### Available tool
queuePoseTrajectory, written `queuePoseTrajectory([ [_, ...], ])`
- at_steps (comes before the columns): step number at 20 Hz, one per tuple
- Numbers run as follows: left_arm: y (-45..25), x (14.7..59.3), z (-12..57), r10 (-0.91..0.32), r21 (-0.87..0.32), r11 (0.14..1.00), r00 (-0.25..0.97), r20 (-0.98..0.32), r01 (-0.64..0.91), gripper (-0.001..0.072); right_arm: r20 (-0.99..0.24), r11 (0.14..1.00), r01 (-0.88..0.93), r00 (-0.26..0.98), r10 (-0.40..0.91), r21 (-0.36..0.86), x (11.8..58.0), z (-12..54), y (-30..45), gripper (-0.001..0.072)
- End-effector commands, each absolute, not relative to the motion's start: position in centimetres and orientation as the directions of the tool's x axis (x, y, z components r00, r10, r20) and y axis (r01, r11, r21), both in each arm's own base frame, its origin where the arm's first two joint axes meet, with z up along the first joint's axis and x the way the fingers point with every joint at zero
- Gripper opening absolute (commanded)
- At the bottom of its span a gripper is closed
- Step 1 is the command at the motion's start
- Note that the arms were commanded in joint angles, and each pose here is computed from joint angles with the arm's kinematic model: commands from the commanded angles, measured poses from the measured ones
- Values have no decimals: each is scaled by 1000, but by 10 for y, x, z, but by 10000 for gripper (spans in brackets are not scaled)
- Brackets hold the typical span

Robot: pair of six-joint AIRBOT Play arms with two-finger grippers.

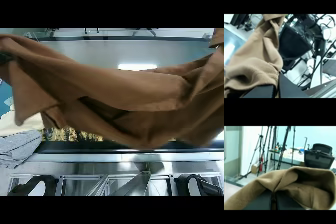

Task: Fold the shirts.

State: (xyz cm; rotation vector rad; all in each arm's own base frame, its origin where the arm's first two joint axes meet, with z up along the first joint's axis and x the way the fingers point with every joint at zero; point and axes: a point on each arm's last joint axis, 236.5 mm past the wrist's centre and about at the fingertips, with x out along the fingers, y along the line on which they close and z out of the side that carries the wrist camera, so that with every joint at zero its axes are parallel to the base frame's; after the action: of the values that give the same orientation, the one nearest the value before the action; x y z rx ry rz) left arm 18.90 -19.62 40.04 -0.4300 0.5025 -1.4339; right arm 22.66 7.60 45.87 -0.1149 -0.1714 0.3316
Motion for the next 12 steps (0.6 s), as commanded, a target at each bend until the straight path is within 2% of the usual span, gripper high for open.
queuePoseTrajectory([
  [1, -186, 228, 365, -967, -624, 247, 145, -210, 741, 28, -15, 898, -439, 898, 439, -32, 272, 420, 78, 21],
  [3, -176, 272, 311, -927, -686, 356, 149, -343, 634, 28, -183, 855, -504, 835, 519, 122, 323, 359, 72, 21],
  [5, -168, 310, 243, -871, -726, 460, 100, -482, 512, 28, -318, 820, -501, 757, 571, 279, 366, 287, 68, 21],
  [8, -166, 371, 137, -828, -751, 539, 75, -556, 380, 47, -476, 788, -409, 636, 608, 460, 419, 166, 71, 21],
  [9, -165, 390, 104, -822, -759, 556, 87, -563, 338, 271, -522, 792, -365, 605, 601, 489, 436, 126, 72, 50],
  [10, -161, 408, 71, -810, -767, 581, 104, -577, 272, 401, -552, 796, -324, 586, 593, 512, 450, 95, 71, 292],
  [11, -154, 425, 47, -801, -770, 598, 131, -584, 223, 621, -573, 798, -290, 571, 587, 528, 460, 72, 68, 471],
  [12, -145, 437, 30, -799, -778, 602, 135, -586, 181, 720, -597, 801, -268, 551, 583, 535, 466, 54, 64, 483],
])
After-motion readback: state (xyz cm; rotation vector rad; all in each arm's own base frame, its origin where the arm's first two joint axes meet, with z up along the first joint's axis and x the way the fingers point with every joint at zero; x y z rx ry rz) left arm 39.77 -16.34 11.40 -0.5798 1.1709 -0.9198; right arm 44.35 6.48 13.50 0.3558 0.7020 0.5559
